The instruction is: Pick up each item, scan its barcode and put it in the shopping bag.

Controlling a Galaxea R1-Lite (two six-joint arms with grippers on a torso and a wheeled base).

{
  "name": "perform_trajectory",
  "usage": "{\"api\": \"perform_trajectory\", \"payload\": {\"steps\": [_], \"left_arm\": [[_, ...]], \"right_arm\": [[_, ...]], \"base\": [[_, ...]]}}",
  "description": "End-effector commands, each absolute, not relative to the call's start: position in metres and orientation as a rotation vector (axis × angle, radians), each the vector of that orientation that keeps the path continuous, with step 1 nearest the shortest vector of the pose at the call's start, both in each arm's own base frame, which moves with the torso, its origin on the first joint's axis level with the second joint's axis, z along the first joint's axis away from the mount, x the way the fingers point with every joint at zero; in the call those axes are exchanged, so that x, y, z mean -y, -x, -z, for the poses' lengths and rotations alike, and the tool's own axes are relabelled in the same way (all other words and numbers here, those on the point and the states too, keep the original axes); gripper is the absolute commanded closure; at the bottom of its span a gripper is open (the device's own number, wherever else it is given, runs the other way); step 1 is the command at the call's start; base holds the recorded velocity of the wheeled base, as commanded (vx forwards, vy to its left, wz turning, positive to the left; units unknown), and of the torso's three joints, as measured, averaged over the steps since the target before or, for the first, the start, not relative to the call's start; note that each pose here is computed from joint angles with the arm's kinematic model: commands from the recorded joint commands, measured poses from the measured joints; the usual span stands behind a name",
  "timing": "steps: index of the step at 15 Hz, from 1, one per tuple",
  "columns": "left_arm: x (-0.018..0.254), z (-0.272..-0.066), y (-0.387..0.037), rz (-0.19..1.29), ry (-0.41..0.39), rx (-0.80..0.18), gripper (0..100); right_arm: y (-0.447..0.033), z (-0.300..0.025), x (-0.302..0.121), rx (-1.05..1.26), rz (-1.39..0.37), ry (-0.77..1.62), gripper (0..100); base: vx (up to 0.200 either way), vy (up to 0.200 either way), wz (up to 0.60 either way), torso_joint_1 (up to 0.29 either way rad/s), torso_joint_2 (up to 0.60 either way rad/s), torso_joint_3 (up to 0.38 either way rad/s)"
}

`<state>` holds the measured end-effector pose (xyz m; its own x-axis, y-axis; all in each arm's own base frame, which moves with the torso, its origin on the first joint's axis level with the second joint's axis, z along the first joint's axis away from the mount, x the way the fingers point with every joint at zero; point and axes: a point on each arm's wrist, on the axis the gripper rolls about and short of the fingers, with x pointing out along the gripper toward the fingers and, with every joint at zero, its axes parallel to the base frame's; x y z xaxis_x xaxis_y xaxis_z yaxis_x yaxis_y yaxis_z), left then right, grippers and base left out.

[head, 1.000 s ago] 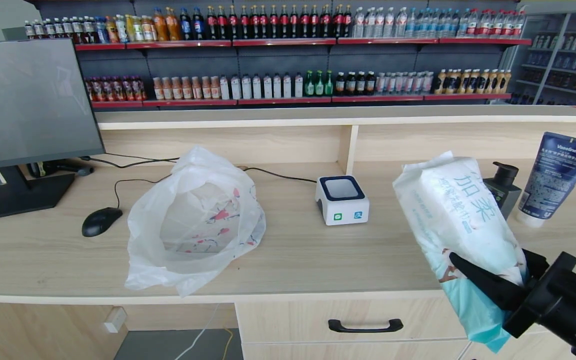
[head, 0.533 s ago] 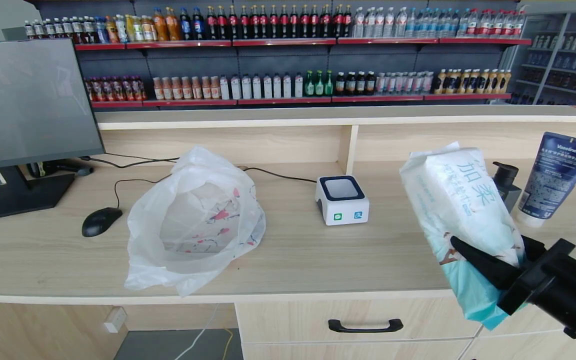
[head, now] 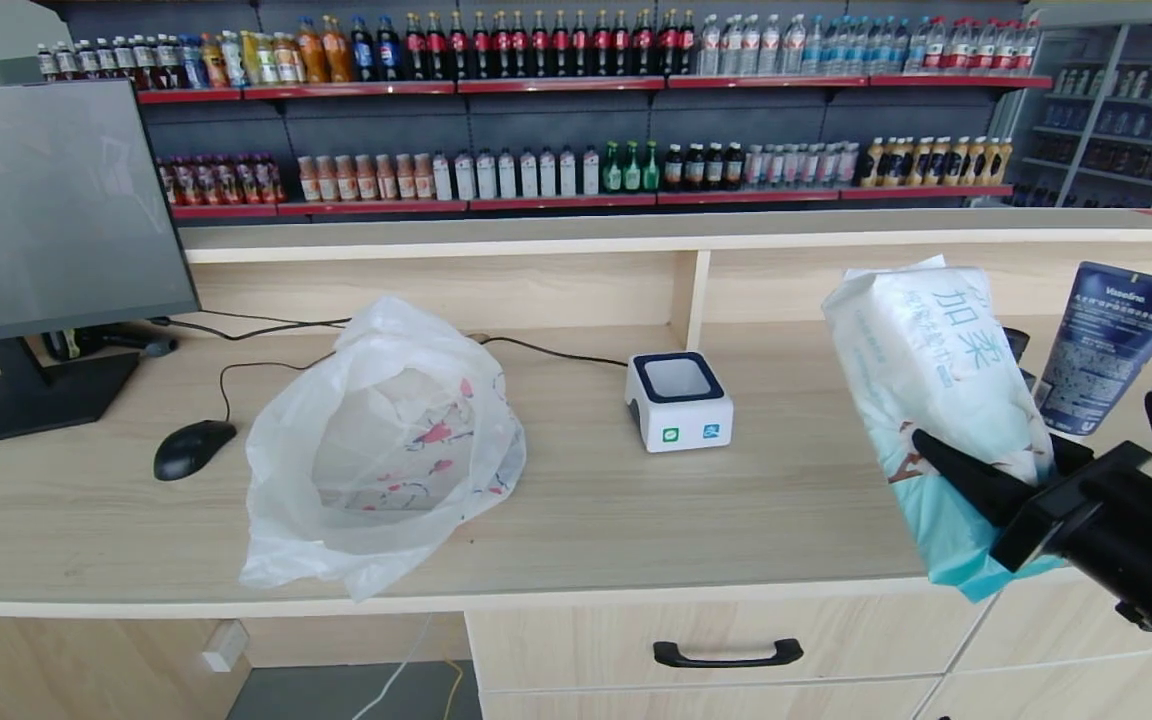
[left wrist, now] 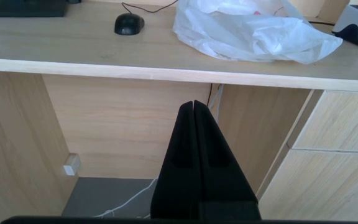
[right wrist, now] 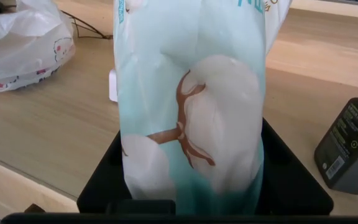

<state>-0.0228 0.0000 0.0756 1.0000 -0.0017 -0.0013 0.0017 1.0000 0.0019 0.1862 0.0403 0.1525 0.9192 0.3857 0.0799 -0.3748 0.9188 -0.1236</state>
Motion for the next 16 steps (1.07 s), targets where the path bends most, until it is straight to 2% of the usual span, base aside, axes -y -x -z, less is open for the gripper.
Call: {"api": "perform_trajectory", "payload": {"steps": [1,7,15,16], "left_arm": [[0.0000,-0.0753,0.0228,0.002,-0.002,-0.002,100],[0.0000,-0.0755,0.0228,0.002,0.006,0.000,100],[0.0000,-0.0757,0.0229,0.000,0.005,0.000,100],[0.0000,-0.0757,0.0229,0.000,0.005,0.000,100]], "right_arm": [[-0.1855,-0.1527,-0.0399,0.105,-0.391,0.108,100],[-0.1841,-0.1532,-0.0396,0.109,-0.389,0.114,100],[-0.1886,-0.1492,-0.0405,0.090,-0.392,0.126,100],[-0.1895,-0.1486,-0.0407,0.087,-0.393,0.126,100]], "base": [[0.000,0.200,0.00,0.007,0.00,-0.002],[0.000,0.200,0.00,0.004,0.00,0.002],[0.000,0.000,0.00,0.000,0.00,0.000],[0.200,0.000,0.00,0.007,0.00,0.002]]}}
